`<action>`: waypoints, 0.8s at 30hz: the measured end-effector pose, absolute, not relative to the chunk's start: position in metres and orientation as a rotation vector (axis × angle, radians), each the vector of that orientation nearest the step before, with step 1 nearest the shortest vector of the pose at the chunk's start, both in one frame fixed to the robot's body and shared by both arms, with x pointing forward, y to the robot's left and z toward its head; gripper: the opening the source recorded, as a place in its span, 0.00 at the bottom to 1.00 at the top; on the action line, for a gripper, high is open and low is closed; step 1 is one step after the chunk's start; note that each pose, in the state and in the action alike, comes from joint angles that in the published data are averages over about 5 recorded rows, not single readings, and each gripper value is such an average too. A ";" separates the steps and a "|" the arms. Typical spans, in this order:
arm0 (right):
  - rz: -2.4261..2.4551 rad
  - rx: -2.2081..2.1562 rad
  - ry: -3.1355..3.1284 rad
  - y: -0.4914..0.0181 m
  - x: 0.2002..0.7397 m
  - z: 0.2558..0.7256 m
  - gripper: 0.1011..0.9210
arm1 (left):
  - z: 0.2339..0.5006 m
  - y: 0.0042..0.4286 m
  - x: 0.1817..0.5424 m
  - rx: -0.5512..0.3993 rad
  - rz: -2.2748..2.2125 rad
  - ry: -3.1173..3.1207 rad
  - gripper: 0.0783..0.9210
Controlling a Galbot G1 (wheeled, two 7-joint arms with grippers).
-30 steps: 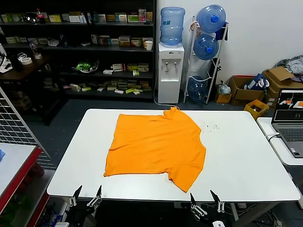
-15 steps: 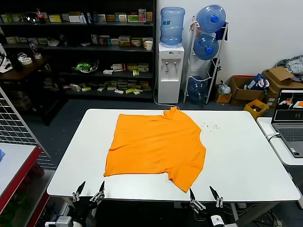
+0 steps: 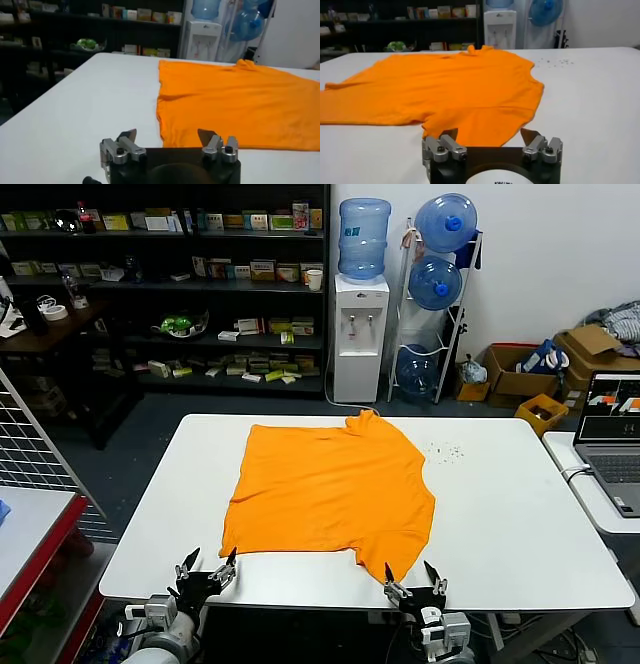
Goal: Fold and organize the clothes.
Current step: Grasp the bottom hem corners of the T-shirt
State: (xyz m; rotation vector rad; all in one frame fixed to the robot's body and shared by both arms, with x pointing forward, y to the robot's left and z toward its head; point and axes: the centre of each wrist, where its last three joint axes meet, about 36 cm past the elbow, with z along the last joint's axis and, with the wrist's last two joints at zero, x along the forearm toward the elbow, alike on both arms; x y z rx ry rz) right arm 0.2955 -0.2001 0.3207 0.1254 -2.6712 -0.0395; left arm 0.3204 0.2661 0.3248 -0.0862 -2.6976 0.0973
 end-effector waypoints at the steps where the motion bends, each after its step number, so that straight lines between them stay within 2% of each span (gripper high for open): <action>1: -0.038 0.125 -2.667 -0.200 0.297 0.320 0.87 | 0.323 0.265 0.322 -0.088 0.099 -2.690 0.84; 5: -0.037 0.128 -2.658 -0.198 0.299 0.318 0.77 | 0.319 0.262 0.326 -0.094 0.105 -2.668 0.71; 13: -0.045 0.130 -2.643 -0.195 0.300 0.316 0.51 | 0.316 0.260 0.334 -0.098 0.101 -2.647 0.47; 24: -0.054 0.122 -2.624 -0.195 0.298 0.313 0.12 | 0.313 0.257 0.337 -0.105 0.120 -2.637 0.08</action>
